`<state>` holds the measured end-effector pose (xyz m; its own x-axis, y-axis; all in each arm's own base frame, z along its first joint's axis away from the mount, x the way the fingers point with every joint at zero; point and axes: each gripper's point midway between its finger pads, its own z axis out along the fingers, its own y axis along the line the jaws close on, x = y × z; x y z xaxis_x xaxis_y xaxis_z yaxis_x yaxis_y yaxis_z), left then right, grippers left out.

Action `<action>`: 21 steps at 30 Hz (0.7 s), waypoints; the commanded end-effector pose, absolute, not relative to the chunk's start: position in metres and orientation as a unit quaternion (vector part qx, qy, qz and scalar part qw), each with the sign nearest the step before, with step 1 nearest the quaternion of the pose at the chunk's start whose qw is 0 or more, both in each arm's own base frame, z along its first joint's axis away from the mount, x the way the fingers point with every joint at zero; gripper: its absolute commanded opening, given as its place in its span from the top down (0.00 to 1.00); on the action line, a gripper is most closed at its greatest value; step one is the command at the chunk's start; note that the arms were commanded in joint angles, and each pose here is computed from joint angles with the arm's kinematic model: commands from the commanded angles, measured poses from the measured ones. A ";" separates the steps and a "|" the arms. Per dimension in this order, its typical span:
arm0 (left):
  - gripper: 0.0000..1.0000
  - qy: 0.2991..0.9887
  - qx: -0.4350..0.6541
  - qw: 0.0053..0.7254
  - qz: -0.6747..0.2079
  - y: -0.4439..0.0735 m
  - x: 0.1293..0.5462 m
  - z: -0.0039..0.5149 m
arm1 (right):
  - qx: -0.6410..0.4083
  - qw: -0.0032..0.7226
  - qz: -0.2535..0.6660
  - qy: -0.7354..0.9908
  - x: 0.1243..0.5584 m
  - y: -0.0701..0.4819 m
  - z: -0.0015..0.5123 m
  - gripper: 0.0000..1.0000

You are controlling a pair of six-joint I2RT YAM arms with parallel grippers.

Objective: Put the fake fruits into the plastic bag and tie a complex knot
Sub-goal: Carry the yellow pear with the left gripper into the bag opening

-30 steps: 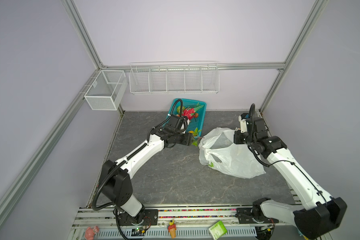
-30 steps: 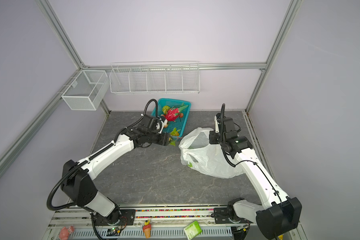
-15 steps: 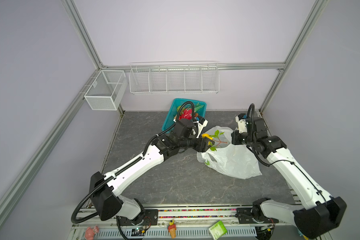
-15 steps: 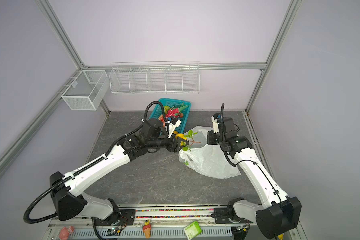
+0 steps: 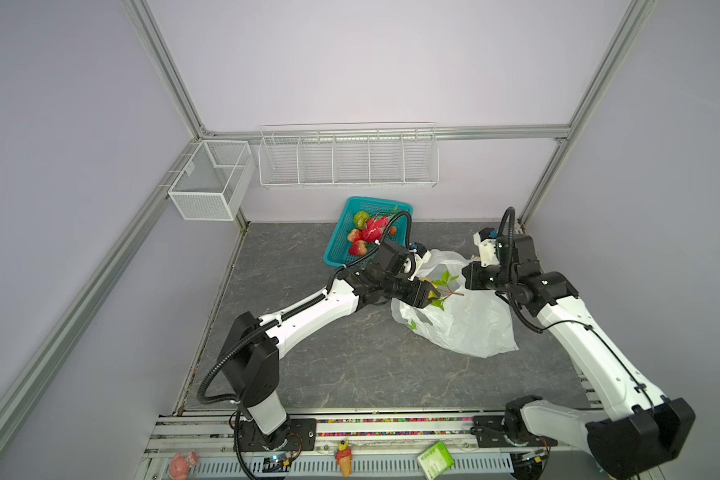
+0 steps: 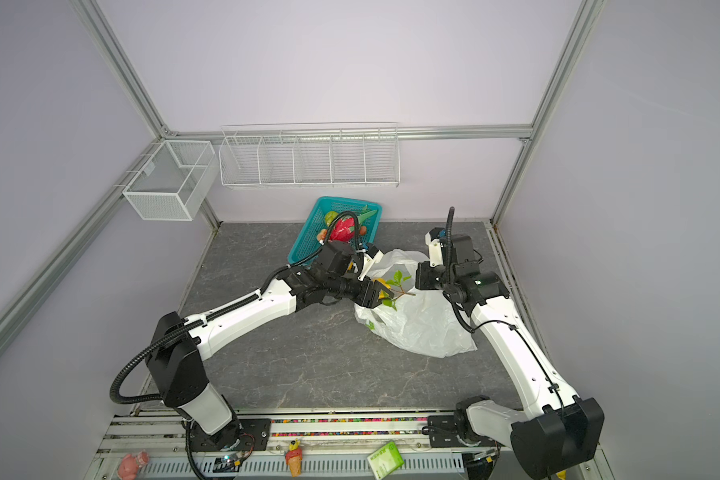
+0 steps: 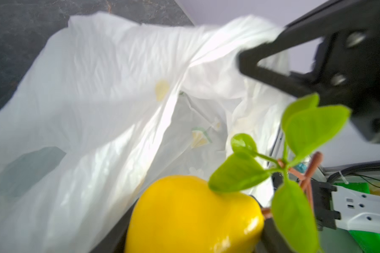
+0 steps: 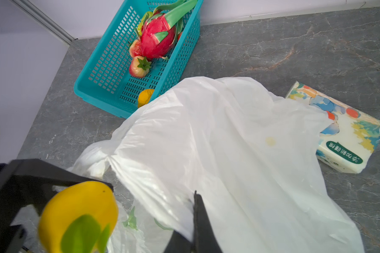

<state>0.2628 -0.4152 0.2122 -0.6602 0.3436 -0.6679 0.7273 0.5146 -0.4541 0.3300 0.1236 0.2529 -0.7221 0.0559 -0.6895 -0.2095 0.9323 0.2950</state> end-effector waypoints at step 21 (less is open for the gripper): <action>0.57 0.873 0.163 0.260 -0.379 -0.393 0.324 0.175 | -0.138 0.331 0.206 0.911 0.304 0.138 0.247 0.93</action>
<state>0.3188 -0.3901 0.1545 -0.7988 0.1783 -0.5746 0.5168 0.6922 -0.5037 0.3155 0.1360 0.2516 -0.7373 -0.0318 -0.6748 -0.3234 0.8936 0.3113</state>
